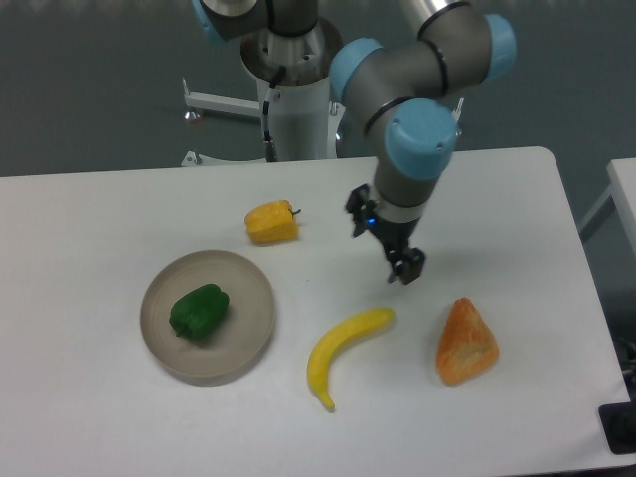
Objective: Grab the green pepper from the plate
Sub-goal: 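Move the open gripper over the green pepper on the plate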
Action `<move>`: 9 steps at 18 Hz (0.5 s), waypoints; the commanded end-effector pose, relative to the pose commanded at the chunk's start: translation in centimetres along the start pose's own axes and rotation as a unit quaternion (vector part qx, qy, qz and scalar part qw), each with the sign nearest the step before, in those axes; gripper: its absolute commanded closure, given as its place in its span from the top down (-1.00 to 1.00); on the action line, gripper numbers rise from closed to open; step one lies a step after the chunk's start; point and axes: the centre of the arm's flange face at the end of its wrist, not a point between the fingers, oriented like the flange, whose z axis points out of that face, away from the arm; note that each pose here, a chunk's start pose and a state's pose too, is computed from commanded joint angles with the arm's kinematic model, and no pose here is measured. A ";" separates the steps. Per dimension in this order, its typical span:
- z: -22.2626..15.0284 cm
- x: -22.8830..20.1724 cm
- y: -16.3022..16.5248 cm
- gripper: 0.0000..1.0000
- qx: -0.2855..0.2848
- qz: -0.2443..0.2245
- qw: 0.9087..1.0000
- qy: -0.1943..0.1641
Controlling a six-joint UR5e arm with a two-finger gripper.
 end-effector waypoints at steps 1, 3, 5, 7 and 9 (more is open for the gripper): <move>0.5 1.0 -1.4 1.00 -0.002 -0.015 1.000 0.004; 1.7 2.6 -4.0 1.00 -0.005 -0.049 0.999 0.006; 3.2 4.0 -6.4 1.00 -0.007 -0.071 0.997 0.009; 5.5 5.3 -8.7 1.00 -0.017 -0.097 0.995 0.022; 7.2 5.8 -10.0 1.00 -0.014 -0.117 0.993 0.029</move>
